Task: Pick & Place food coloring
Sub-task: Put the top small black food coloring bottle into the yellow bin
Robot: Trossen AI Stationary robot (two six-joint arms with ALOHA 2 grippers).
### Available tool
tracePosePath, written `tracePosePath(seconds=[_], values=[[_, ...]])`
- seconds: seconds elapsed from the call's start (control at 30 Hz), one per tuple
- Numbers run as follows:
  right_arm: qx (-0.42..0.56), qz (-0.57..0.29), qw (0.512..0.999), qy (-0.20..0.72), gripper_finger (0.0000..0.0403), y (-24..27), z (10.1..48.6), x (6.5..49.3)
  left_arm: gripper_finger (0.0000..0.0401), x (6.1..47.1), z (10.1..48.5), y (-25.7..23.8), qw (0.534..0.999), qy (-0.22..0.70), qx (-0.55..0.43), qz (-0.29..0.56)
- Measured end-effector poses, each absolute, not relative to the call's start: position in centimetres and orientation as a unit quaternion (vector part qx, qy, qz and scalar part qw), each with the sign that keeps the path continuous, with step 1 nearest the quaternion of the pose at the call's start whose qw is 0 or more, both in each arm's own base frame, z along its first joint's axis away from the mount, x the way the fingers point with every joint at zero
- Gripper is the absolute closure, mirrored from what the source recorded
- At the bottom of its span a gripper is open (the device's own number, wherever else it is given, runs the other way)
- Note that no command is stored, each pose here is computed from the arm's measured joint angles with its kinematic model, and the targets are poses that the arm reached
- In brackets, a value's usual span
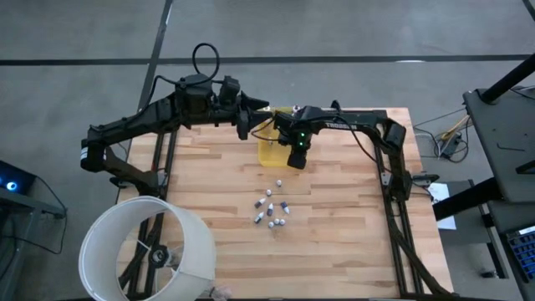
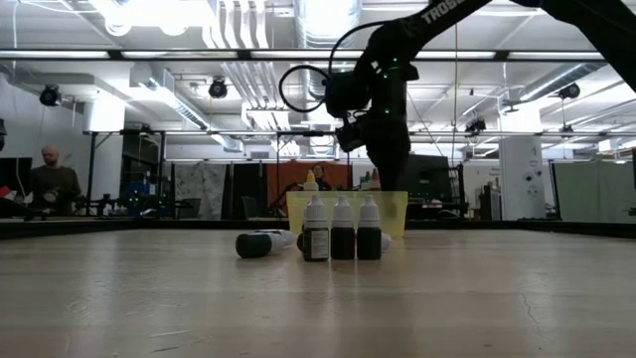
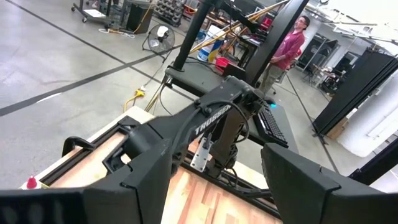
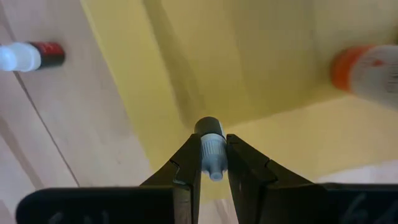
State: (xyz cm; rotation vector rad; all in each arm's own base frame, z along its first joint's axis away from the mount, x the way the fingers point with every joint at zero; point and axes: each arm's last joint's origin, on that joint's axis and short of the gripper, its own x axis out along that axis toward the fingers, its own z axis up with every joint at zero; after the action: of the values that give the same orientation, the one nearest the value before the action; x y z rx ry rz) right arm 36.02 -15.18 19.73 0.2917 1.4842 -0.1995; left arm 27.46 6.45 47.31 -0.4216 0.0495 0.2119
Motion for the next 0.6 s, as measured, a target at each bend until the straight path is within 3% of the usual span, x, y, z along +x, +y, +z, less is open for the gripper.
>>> tracePosePath(seconds=[0.6], values=[[0.122, -0.080, 0.731, 0.667, 0.0353, -14.81, 18.72, 36.16, 0.0181, 27.46, 47.30, 6.48, 0.972, 0.025, -0.210, 0.106]])
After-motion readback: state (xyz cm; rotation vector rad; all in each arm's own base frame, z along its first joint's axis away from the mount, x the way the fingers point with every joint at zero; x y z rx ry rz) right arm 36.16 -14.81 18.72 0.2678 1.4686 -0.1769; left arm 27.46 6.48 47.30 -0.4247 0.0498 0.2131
